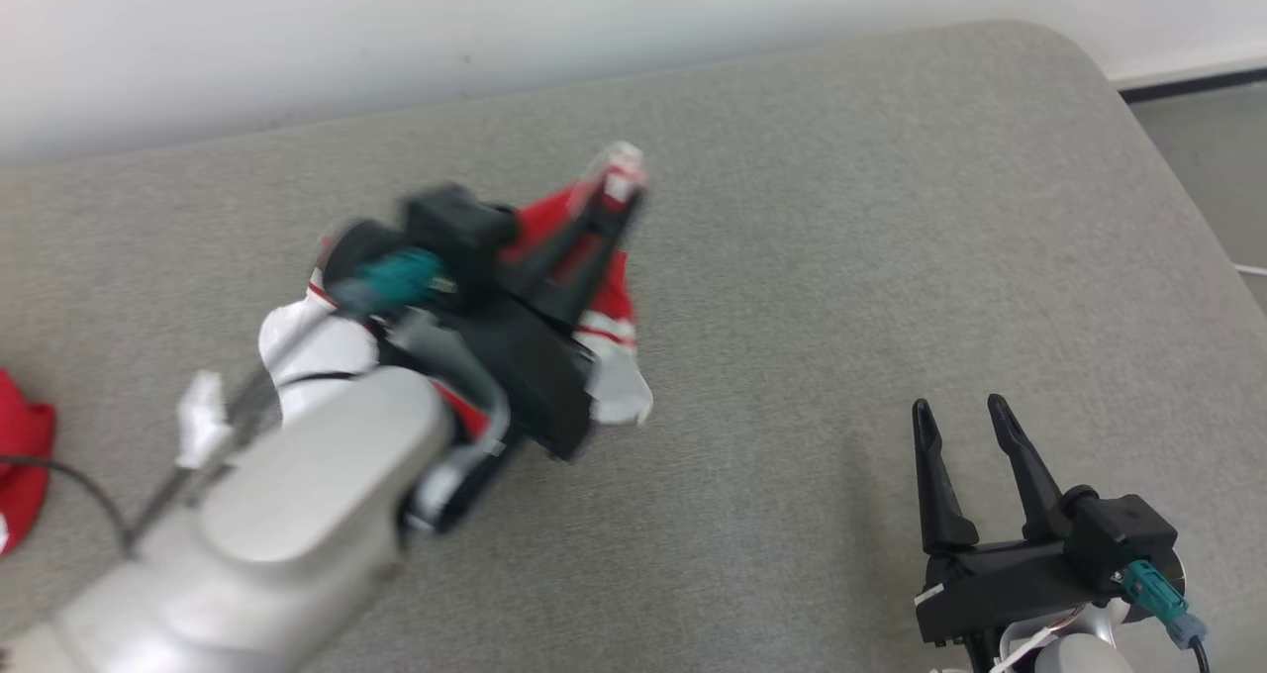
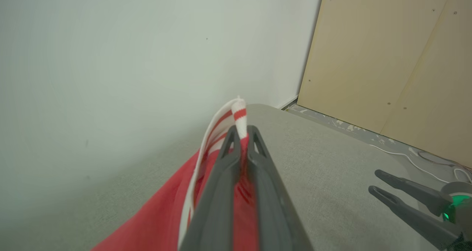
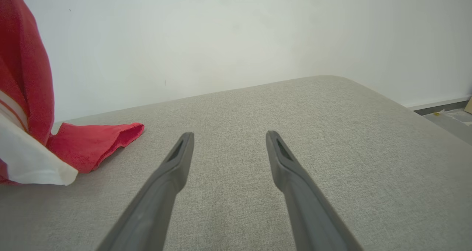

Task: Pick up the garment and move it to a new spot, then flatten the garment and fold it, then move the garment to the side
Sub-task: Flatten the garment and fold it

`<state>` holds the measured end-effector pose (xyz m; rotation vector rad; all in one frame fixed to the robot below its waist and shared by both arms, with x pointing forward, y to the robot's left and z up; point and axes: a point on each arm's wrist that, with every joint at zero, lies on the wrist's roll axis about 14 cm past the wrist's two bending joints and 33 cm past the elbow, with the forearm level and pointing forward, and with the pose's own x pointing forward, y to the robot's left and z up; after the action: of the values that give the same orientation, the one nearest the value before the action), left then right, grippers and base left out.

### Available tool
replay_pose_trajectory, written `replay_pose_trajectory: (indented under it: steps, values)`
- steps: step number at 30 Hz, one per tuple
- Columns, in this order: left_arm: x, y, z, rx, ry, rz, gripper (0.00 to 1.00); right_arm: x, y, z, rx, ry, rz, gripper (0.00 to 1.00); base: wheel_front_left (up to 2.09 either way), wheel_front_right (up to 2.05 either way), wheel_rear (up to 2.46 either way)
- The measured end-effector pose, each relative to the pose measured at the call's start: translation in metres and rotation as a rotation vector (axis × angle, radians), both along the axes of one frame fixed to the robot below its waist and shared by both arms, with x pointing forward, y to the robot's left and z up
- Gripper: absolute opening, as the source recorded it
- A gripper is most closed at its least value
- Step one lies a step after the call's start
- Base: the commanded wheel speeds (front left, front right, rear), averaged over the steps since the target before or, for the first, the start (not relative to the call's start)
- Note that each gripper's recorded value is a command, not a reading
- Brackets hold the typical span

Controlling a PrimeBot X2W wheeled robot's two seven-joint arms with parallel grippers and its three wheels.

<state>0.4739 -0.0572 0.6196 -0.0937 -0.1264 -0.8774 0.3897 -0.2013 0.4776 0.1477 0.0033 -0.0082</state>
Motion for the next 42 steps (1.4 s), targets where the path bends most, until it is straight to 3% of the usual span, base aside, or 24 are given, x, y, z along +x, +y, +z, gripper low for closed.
replay_pose_trajectory:
  steps: [11, 16, 17, 18, 19, 30, 35, 42]
  values:
    - [-0.063, -0.108, -0.077, 0.02, 0.167, -0.286, 0.0, -0.006, -0.03, -0.009, -0.016, 0.033, -0.088, 1.0, 0.0, 0.0, 0.0]
    - [-0.08, -0.125, -0.094, 0.03, 0.197, -0.341, 0.0, -0.007, -0.034, -0.012, -0.021, 0.044, -0.102, 1.0, 0.0, 0.0, 0.0]
    - [-0.081, -0.126, -0.095, 0.036, 0.194, -0.346, 0.16, -0.007, -0.035, -0.012, -0.021, 0.044, -0.103, 1.0, 0.0, 0.0, 0.0]
    - [-0.081, -0.125, -0.096, 0.04, 0.191, -0.344, 0.5, -0.007, -0.035, -0.012, -0.021, 0.044, -0.102, 1.0, 0.0, 0.0, 0.0]
    - [-0.08, -0.125, -0.095, 0.04, 0.185, -0.34, 1.0, -0.007, -0.035, -0.011, -0.021, 0.042, -0.102, 1.0, 0.0, 0.0, 0.0]
    - [-0.045, -0.088, -0.019, -0.119, 0.018, -0.147, 1.0, -0.003, -0.02, 0.0, -0.024, 0.002, -0.056, 1.0, 0.0, 0.0, 0.0]
    - [-0.01, -0.009, -0.004, -0.135, -0.068, 0.113, 1.0, -0.002, -0.01, 0.006, -0.031, -0.016, -0.017, 1.0, 0.0, 0.0, 0.0]
    - [0.0, 0.107, 0.0, -0.102, -0.148, 0.417, 1.0, -0.001, 0.009, 0.012, -0.037, -0.037, 0.05, 1.0, 0.0, 0.0, 0.0]
